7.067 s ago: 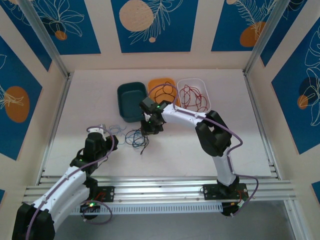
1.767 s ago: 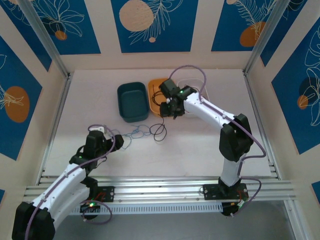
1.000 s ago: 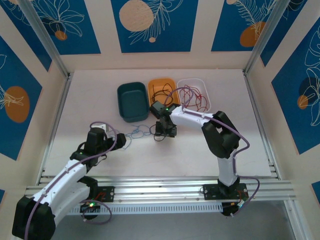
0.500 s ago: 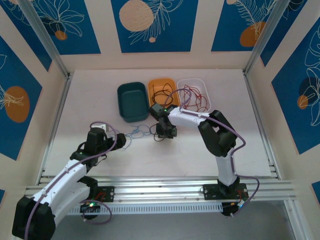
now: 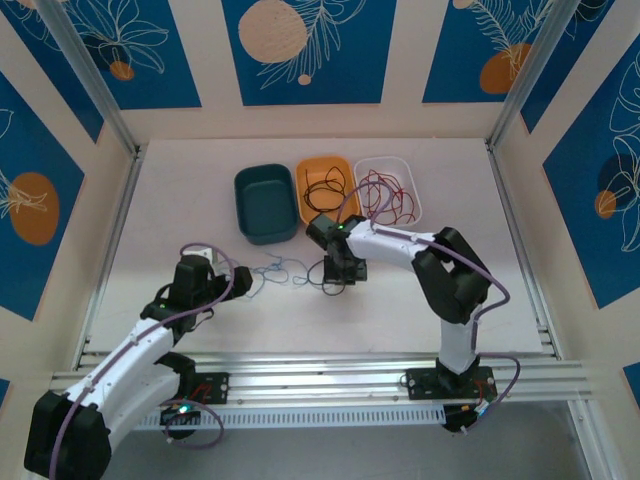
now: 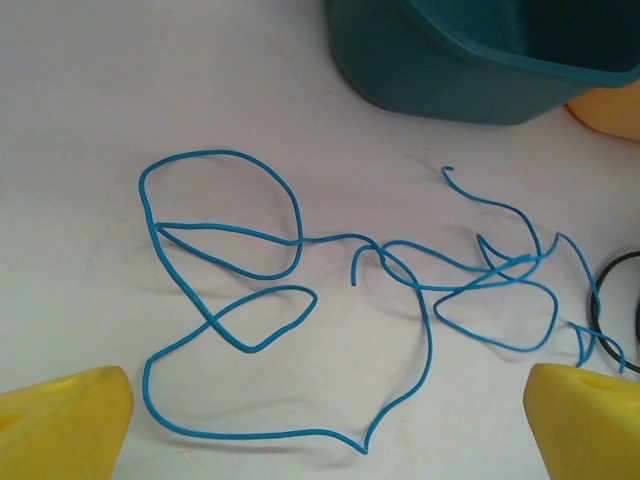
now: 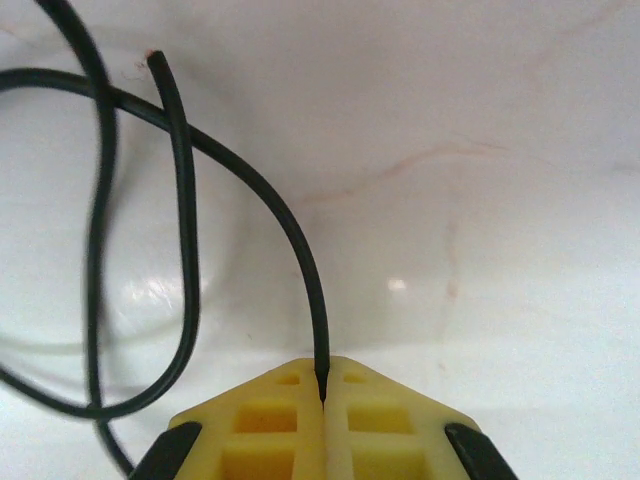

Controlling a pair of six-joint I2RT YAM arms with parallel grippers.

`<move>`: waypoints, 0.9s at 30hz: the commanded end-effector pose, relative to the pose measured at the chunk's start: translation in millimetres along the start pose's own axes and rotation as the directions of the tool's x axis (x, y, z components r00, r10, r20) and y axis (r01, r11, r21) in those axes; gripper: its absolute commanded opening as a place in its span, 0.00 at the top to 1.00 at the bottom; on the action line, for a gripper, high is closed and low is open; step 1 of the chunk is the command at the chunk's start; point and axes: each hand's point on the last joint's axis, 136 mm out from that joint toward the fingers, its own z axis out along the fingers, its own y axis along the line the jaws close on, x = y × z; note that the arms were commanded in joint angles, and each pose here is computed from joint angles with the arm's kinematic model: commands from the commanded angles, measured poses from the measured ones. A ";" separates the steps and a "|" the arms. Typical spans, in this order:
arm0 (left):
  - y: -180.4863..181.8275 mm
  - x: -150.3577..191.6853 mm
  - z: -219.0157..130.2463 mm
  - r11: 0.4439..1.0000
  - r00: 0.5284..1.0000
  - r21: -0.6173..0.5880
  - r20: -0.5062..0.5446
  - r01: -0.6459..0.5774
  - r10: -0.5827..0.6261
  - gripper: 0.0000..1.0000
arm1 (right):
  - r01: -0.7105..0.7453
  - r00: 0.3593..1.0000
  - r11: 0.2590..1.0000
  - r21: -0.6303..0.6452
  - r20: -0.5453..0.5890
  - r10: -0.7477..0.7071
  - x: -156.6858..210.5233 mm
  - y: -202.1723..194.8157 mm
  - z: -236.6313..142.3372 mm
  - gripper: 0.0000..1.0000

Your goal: Untangle the cables

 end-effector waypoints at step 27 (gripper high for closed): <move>-109.2 -42.6 -32.0 0.845 0.967 0.473 0.162 -0.252 0.197 0.00 | 0.376 0.794 0.912 -0.161 0.564 -0.227 -20.8 -7.7 -209.0 1.00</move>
